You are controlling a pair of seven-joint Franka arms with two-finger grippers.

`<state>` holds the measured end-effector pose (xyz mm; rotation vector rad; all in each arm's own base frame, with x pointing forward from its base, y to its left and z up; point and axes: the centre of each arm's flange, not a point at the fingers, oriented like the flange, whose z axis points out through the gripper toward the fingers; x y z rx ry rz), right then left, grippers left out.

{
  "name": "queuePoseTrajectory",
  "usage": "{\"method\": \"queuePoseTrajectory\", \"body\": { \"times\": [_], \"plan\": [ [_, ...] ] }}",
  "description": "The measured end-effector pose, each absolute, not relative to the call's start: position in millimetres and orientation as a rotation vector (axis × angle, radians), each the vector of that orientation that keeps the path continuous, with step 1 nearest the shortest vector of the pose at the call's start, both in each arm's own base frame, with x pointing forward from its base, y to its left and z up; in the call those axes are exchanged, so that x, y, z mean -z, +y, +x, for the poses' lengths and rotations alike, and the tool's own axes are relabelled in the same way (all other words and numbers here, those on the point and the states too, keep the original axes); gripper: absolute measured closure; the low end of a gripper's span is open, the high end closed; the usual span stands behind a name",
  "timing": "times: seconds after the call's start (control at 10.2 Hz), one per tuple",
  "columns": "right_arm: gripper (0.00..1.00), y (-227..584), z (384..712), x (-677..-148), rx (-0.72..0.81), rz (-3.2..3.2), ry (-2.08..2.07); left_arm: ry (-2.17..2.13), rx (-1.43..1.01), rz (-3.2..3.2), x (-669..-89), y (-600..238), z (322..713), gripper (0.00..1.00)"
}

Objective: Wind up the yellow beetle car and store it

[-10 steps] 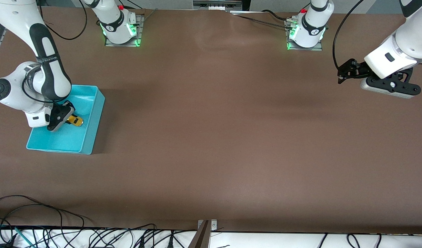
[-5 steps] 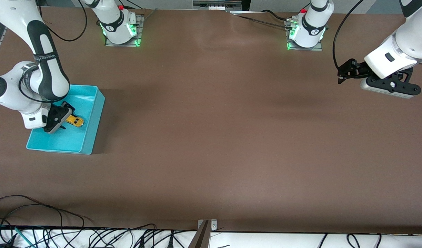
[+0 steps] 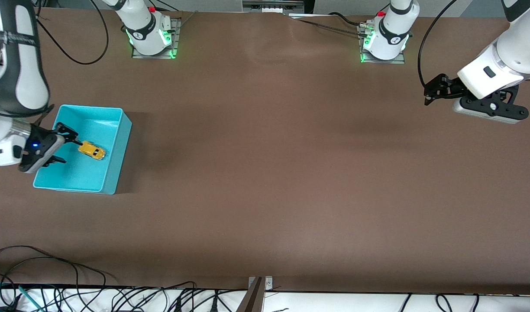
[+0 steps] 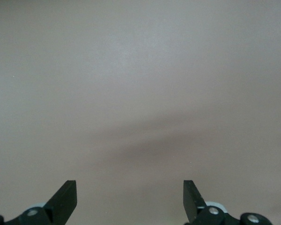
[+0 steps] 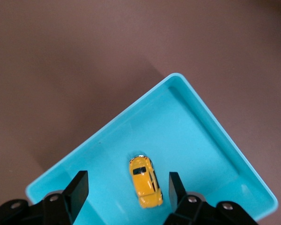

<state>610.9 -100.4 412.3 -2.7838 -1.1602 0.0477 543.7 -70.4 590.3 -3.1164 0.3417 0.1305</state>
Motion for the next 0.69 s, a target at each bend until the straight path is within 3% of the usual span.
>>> {"method": "queuePoseTrajectory", "body": {
  "times": [0.29, 0.39, 0.69],
  "plan": [
    [0.12, -74.3, 620.8, -512.3, -0.121, -2.897, -0.792, 0.342, -0.131, -3.116, -590.4, -70.4, 543.7, 0.00],
    [0.04, -66.2, 619.2, -548.9, -0.130, -2.941, -0.670, 0.342, -0.131, -3.116, -590.4, -70.3, 543.7, 0.00],
    [0.00, -35.3, 612.5, -611.0, -0.130, -3.046, -0.359, 0.342, -0.131, -3.116, -590.4, -70.5, 543.6, 0.00]
  ]
}}
